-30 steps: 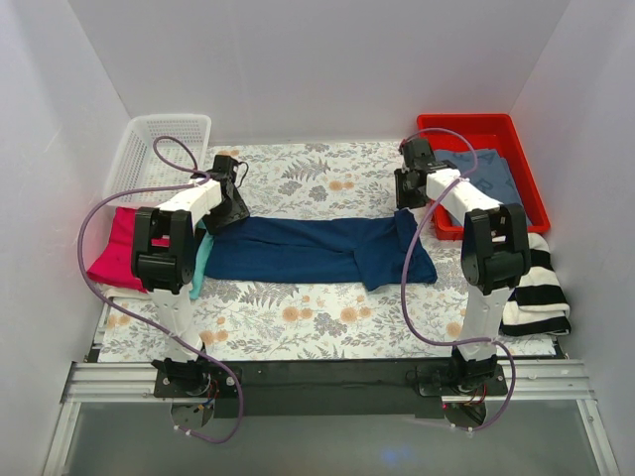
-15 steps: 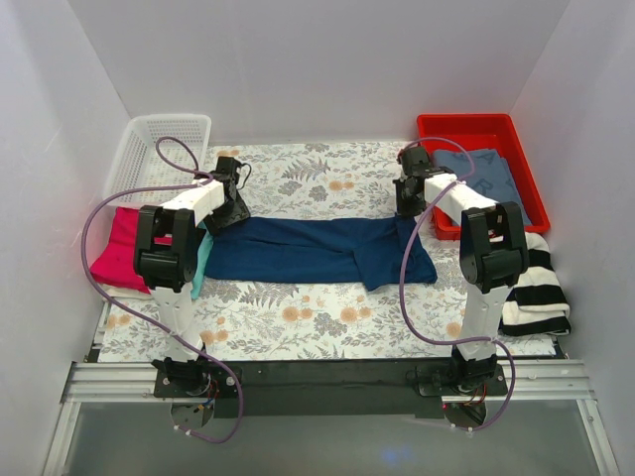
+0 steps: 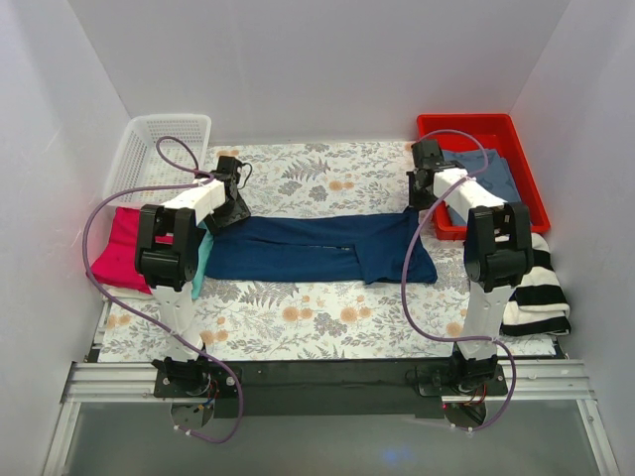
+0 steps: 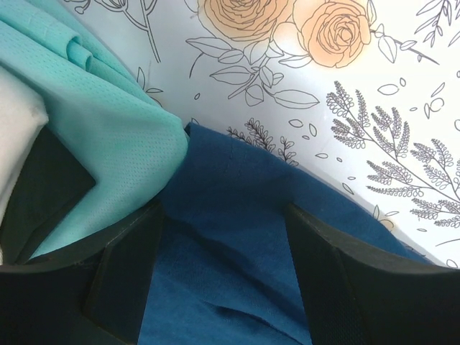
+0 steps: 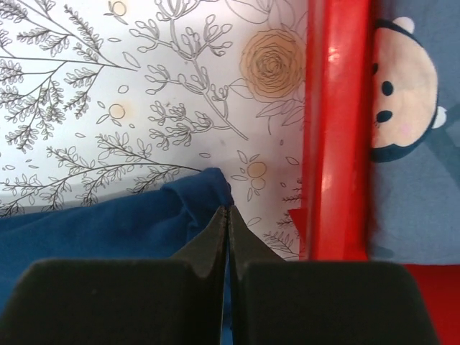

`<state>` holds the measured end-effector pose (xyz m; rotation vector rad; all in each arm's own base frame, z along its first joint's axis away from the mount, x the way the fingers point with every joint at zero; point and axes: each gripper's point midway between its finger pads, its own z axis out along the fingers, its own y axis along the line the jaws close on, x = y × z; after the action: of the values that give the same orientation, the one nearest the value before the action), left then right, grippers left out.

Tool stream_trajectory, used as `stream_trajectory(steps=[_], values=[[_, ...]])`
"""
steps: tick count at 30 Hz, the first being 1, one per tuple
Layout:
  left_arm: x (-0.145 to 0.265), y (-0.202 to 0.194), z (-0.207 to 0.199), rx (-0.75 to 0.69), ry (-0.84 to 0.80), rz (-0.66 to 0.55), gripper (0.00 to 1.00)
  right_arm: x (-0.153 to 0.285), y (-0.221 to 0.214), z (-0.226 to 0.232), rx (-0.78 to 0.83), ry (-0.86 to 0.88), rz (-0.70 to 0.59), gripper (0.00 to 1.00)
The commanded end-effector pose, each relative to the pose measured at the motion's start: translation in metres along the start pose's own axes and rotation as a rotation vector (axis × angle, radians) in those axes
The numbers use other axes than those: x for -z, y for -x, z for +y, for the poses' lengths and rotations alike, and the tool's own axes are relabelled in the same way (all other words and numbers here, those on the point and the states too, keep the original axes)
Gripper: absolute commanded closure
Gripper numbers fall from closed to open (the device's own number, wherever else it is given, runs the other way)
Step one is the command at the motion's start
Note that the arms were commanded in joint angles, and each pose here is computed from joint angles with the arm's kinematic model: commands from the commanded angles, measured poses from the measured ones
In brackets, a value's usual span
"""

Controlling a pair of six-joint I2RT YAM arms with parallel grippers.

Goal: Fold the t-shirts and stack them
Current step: Fold the other side of the tshirt into a rectangle

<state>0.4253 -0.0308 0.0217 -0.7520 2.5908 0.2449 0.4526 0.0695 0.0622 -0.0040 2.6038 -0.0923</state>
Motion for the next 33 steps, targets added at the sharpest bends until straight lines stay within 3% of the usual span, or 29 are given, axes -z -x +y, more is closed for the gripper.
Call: stream_trajectory(steps=[1,11,15,19,24,33], values=[[-0.035,-0.049,0.025,-0.032,0.118,0.144,0.33,0.011,0.030,-0.011,-0.034,-0.036,-0.077,0.99],[-0.045,-0.056,0.029,-0.032,0.167,0.172,0.33,0.020,0.051,-0.035,-0.105,-0.138,-0.122,0.97],[-0.044,-0.050,0.026,-0.026,0.162,0.159,0.33,0.028,0.060,-0.039,-0.104,-0.157,-0.144,0.78],[-0.044,-0.046,0.022,-0.021,0.157,0.156,0.33,0.037,0.067,-0.032,-0.083,-0.124,-0.164,0.69],[-0.044,-0.042,0.020,-0.018,0.155,0.152,0.33,0.033,0.063,-0.003,-0.052,0.008,-0.144,0.68],[-0.043,-0.042,0.020,-0.015,0.156,0.153,0.33,0.002,0.046,0.014,-0.013,0.037,-0.072,0.67]])
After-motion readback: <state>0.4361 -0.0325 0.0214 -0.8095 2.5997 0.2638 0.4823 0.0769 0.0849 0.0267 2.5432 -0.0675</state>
